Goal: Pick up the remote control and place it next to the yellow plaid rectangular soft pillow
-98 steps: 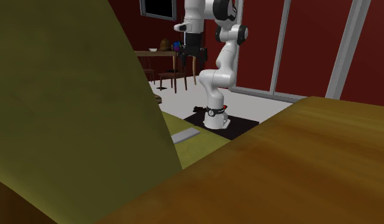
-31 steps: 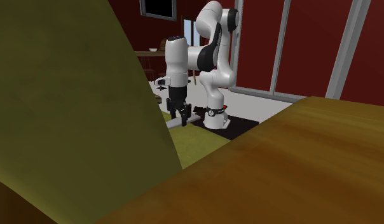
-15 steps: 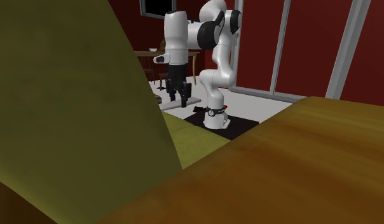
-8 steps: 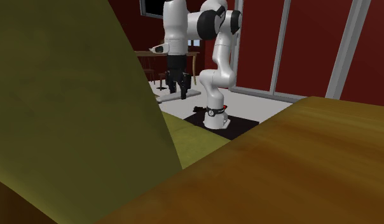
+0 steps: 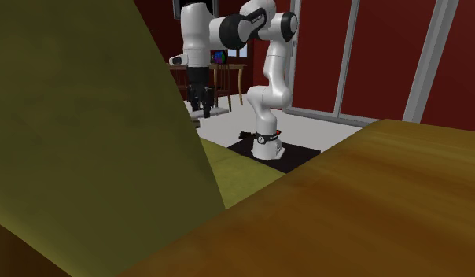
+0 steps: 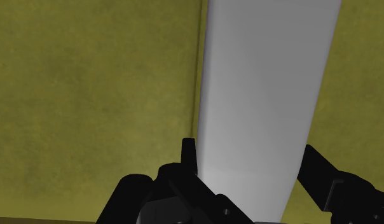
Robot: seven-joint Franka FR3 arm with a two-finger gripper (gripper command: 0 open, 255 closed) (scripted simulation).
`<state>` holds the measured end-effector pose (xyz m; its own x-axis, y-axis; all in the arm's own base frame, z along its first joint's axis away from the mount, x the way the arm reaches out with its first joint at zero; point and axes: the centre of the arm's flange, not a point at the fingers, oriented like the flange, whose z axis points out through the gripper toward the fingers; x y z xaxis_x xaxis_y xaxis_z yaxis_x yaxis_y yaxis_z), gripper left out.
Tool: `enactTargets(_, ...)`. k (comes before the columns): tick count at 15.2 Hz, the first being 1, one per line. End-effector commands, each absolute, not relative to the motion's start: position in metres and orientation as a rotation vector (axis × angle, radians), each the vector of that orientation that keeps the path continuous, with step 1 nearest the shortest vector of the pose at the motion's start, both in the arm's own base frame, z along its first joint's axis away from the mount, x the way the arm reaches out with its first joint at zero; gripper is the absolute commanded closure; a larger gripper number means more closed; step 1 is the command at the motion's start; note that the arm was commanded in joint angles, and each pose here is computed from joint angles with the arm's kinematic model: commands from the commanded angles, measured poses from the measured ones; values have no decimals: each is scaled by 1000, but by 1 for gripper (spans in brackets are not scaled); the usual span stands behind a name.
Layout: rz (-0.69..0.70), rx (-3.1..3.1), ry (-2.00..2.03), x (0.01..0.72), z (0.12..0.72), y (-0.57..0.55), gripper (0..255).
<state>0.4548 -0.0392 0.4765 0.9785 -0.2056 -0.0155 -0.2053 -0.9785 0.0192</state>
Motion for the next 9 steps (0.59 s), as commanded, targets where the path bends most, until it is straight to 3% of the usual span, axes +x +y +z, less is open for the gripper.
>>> enactTargets(1, -26, 3107, -320, 453, 479, -66, 255)
enactTargets(9, -26, 3107, -320, 450, 480, -172, 255)
